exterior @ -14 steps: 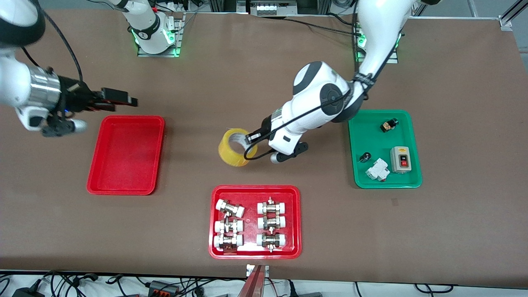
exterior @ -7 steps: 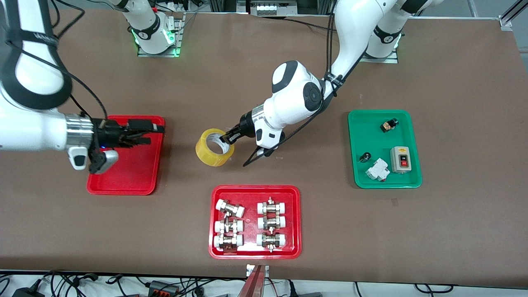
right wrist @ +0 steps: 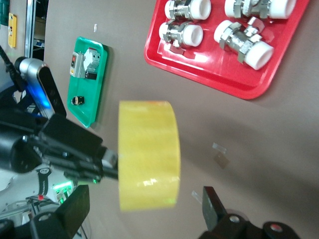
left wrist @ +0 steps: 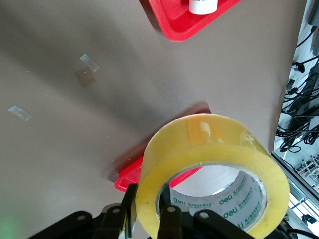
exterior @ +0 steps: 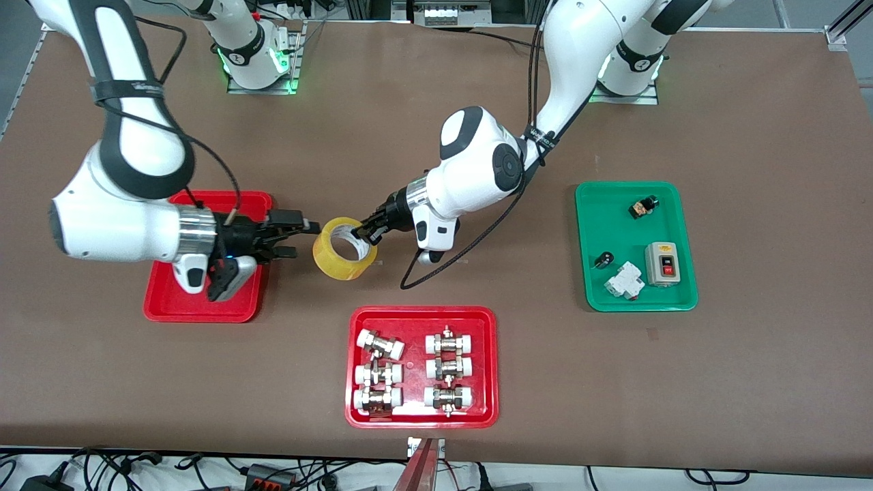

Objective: Left arm passes tape to right arm into tray
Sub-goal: 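Grasp the tape with the right gripper while the left gripper holds it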

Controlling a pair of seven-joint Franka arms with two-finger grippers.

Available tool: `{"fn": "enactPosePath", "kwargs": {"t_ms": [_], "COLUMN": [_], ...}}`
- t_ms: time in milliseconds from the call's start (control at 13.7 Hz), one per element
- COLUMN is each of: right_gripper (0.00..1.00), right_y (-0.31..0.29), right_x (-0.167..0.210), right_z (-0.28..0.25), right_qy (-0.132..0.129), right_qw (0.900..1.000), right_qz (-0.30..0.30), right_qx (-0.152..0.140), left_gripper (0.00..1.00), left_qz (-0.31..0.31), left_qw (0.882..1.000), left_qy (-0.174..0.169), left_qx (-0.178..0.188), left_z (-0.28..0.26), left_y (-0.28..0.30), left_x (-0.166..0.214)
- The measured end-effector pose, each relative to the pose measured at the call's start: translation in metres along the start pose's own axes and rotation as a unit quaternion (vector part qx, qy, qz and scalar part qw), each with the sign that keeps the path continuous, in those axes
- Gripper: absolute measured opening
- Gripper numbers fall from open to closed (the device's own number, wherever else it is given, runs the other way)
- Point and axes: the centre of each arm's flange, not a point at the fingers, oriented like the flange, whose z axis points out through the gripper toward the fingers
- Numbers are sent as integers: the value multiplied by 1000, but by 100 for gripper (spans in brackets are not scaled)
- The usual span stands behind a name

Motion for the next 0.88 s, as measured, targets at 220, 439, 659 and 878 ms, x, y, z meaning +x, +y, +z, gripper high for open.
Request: {"fn": "enactPosePath", "kwargs": {"t_ms": [220, 439, 659, 878], "right_gripper": [100, 93, 55, 54], "right_y": [0, 6, 6, 5], "right_x": [0, 0, 1, 2], "right_z": [19, 23, 20, 18], "right_qy": [3, 3, 7, 10], "right_qw": [1000, 1000, 1000, 1000], "right_qz": [0, -6, -14, -15], "right_qx": [-8, -10, -7, -8], "left_gripper": [22, 22, 22, 22], "left_qz": [-8, -8, -8, -13], "left_qw": [1000, 1000, 1000, 1000], "left_qy": [5, 7, 8, 8], "left_qx": [-12, -13, -14, -17], "left_z": [5, 5, 5, 4], "left_y": [-2, -1, -1, 0], "left_x": [-4, -3, -1, -2]}}
